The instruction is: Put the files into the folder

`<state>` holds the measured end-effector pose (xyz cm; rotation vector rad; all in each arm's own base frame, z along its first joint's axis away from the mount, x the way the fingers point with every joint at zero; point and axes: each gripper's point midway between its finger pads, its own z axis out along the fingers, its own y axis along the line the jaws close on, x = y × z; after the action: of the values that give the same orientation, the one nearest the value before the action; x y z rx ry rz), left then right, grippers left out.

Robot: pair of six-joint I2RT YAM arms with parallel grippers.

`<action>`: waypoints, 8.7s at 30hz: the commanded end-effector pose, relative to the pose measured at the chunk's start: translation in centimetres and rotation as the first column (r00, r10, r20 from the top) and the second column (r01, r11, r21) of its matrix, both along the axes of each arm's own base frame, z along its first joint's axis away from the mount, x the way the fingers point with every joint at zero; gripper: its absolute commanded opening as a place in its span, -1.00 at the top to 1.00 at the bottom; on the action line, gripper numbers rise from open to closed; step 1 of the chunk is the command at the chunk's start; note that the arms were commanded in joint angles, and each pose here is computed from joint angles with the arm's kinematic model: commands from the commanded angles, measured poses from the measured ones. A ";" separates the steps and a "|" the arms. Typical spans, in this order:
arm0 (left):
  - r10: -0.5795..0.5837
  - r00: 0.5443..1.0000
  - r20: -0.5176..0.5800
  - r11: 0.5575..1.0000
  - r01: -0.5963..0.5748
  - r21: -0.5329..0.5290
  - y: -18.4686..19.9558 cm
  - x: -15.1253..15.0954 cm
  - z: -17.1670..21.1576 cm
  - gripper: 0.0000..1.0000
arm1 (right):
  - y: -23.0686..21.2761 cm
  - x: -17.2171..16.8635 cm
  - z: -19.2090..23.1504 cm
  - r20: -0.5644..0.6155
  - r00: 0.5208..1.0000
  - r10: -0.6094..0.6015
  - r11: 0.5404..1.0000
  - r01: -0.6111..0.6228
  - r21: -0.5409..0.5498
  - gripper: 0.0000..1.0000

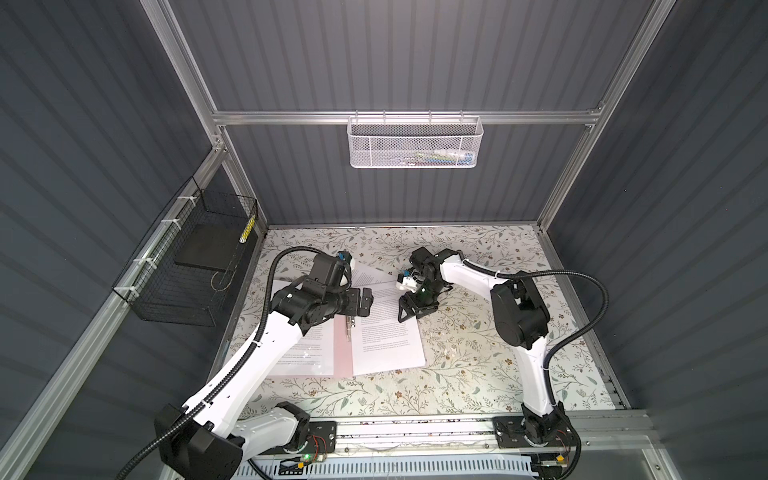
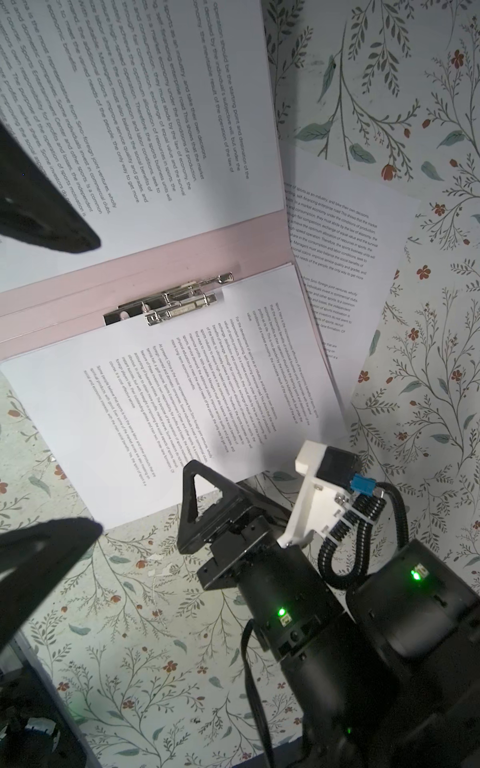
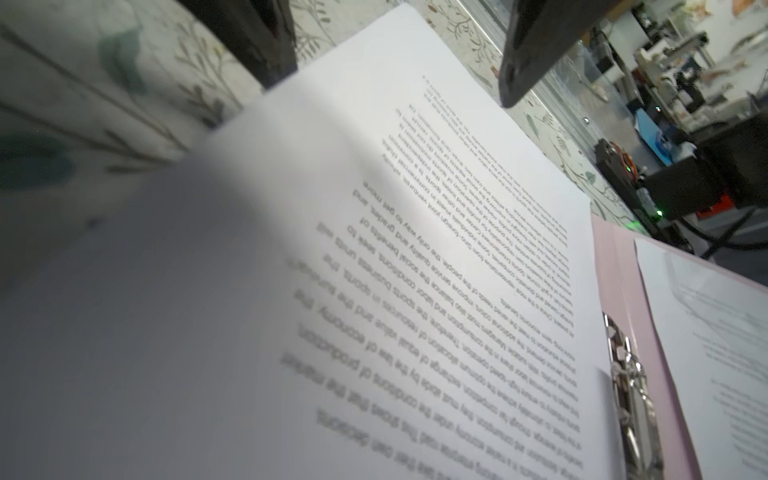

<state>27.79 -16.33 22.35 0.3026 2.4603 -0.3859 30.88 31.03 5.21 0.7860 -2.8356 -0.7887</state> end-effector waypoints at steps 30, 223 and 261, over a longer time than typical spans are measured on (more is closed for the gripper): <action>0.288 0.890 -0.352 0.952 -0.304 0.010 0.5 20.9 -15.3 -0.99 | -10.2 0.4 6.7 0.425 0.843 -0.330 0.933 0.360 0.009 -0.98; 0.076 0.983 -0.167 0.977 -0.107 -0.185 -4.8 4.9 -1.2 -0.99 | -11.3 3.7 21.5 0.418 0.636 -0.649 0.756 0.602 0.257 1.00; 0.202 0.970 -0.137 0.977 -0.208 -0.033 3.6 -0.4 -1.2 -0.99 | 0.1 0.2 1.4 0.188 0.850 -0.493 0.867 0.463 0.181 1.00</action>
<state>28.28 -13.21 21.72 -0.0134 2.5505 -0.4017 30.59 30.01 5.82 0.1562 -3.2703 -0.9453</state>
